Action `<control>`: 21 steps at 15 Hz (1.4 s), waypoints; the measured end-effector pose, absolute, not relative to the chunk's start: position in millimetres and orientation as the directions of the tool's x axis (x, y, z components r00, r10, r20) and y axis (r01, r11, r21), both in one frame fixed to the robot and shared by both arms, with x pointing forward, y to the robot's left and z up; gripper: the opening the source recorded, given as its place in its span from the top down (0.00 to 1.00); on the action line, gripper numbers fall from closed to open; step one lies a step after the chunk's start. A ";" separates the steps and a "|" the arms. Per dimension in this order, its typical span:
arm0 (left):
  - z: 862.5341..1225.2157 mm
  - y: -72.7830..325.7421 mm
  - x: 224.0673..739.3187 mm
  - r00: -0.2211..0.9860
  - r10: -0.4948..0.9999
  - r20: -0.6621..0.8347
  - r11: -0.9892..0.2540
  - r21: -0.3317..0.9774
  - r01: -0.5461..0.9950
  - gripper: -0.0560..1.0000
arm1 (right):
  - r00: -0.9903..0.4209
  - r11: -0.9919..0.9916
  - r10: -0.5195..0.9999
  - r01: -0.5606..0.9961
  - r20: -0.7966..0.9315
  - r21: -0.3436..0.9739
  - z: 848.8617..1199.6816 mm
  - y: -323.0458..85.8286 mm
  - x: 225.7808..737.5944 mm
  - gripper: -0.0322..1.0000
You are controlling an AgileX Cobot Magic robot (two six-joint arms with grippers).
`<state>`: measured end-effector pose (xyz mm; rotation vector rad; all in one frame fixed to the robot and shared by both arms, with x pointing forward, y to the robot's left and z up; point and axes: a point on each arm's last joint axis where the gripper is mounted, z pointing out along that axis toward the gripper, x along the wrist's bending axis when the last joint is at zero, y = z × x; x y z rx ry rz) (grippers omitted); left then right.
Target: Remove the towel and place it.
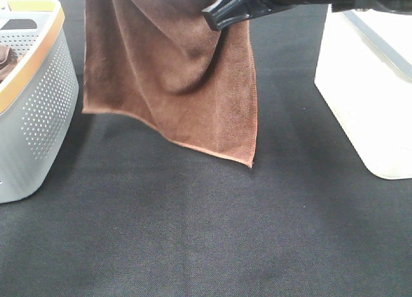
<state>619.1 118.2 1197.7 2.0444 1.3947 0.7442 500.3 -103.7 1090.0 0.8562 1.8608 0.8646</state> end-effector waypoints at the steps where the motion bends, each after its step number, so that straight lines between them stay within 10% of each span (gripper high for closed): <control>1: 1196.9 118.4 618.4 0.310 0.941 0.135 -0.312 0.698 0.645 0.95 | -0.337 0.594 0.789 0.206 -0.513 0.778 1090.1 -109.2 501.5 0.97; 9: 1195.9 114.3 616.5 0.332 0.939 0.086 -0.296 0.695 0.656 0.95 | -0.151 0.702 0.701 0.323 -0.698 0.635 1095.1 -134.9 503.3 0.97; 14: 1195.9 114.3 616.5 0.332 0.939 0.086 -0.296 0.695 0.656 0.95 | -0.488 0.447 0.812 0.169 -0.319 0.878 1093.0 -89.0 496.2 0.97; 21: 1195.7 114.4 616.3 0.344 0.934 0.099 -0.313 0.691 0.652 0.95 | -0.818 0.310 0.574 0.177 -0.036 0.934 1076.0 -57.2 464.9 0.97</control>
